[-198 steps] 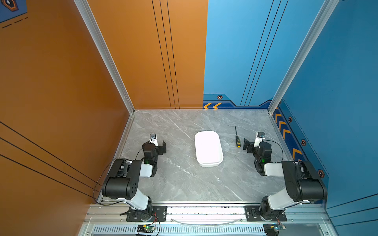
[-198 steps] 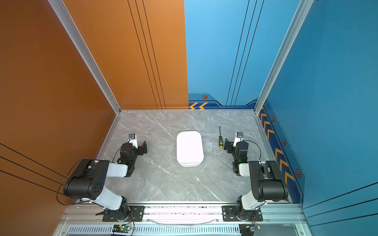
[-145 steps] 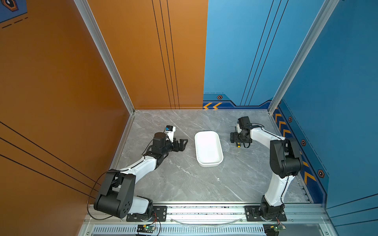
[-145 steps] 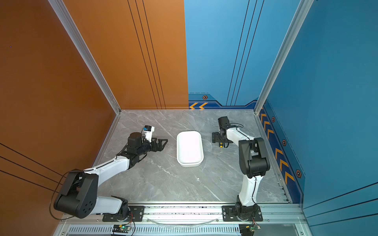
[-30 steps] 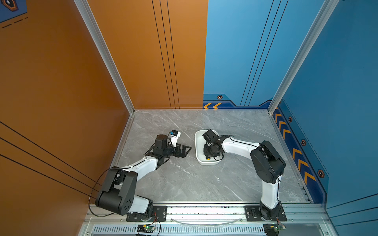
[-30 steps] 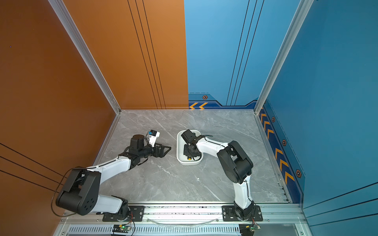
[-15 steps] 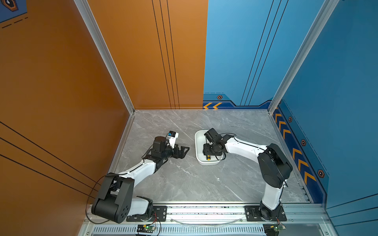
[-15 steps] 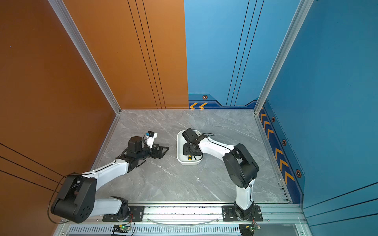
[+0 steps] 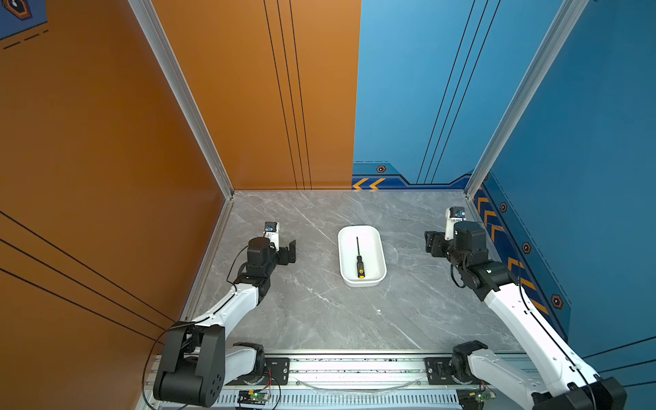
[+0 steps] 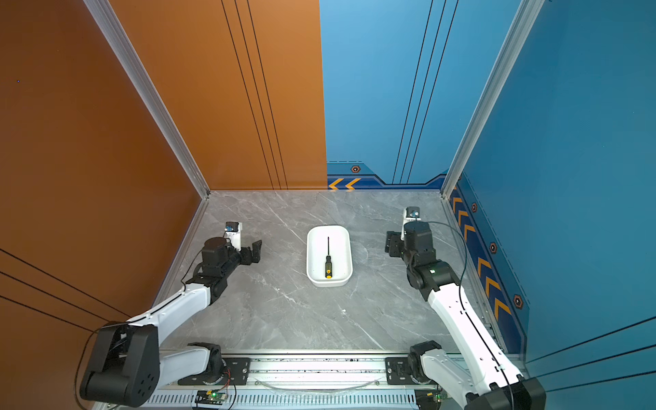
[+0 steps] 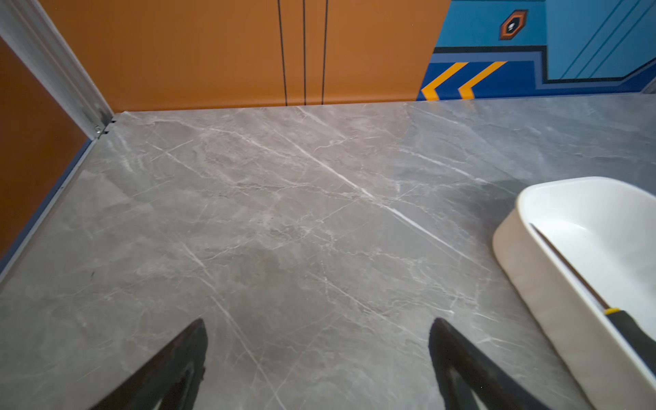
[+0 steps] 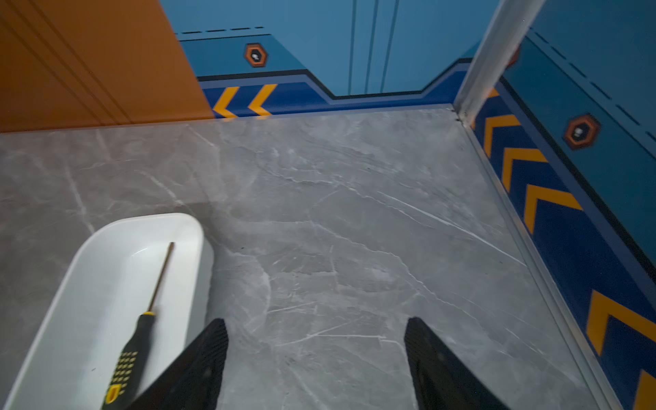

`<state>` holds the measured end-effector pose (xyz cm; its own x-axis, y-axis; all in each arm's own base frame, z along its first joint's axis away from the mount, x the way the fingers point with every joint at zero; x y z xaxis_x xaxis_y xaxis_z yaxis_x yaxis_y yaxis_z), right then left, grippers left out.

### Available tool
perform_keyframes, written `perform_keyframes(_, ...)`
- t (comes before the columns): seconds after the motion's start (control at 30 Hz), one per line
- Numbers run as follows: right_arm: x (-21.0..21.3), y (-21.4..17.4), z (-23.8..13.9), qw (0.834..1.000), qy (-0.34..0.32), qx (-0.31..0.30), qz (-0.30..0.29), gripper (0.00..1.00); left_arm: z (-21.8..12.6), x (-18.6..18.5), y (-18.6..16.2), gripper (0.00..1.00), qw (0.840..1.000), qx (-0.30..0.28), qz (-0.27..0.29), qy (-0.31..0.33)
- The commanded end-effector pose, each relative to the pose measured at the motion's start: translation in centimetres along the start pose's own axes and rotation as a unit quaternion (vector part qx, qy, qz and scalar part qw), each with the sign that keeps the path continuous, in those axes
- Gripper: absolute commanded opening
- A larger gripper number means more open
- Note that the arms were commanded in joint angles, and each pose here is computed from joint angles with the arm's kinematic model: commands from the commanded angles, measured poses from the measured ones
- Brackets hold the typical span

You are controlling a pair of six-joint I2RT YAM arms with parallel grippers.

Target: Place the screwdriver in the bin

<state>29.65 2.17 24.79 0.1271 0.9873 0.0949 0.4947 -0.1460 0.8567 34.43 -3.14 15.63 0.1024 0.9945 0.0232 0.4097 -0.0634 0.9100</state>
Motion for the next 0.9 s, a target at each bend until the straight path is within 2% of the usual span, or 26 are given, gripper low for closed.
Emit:
perform_keyframes(0.0,-2.7,-0.9,1.3,0.999,-0.009,-0.044,0.028,0.79,1.0,2.0,-1.1,0.98,0.999,-0.014,0.021,0.048)
perform_keyframes(0.1,-3.9,-2.0,2.5,0.994,-0.006,-0.099,0.051,0.8,2.0,2.5,-2.1,0.98,0.998,-0.005,0.017,0.056)
perform_keyframes(0.23,-4.9,-4.5,4.2,0.989,-0.02,-0.142,0.04,0.82,2.6,2.6,-2.5,0.98,0.998,-0.022,0.024,0.051)
perform_keyframes(0.47,-5.5,-7.3,8.3,0.991,-0.04,-0.126,0.008,0.82,3.2,3.5,-4.5,0.98,0.998,-0.038,-0.003,0.052)
perform_keyframes(0.67,-4.7,-7.6,11.6,0.995,-0.009,-0.098,0.018,0.81,3.3,3.5,-4.5,0.98,0.998,-0.038,-0.002,0.05)
perform_keyframes(0.77,-4.0,-8.7,12.3,0.994,0.0,-0.113,0.004,0.82,3.3,3.5,-4.5,0.98,0.998,-0.036,-0.001,0.052)
perform_keyframes(0.8,-4.1,-8.9,12.3,0.995,-0.005,-0.097,-0.002,0.82,3.3,3.5,-4.5,0.98,0.998,-0.036,0.0,0.053)
perform_keyframes(0.87,-3.8,-8.6,12.6,0.995,0.002,-0.103,-0.002,0.82,3.3,3.6,-4.5,0.98,0.998,-0.036,-0.001,0.059)
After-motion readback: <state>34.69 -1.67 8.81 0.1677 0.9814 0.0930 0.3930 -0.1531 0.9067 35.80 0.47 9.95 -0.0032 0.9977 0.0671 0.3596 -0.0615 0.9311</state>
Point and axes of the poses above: each gripper's point midway between its finger pads, its own z axis out along the fingers, its own x axis along the line the jaws close on, y = z × x, the point moved 4 cm from there along -z, back along the fingers, and after that the axes turned 3 degrees about z, right-handed, at the moved point
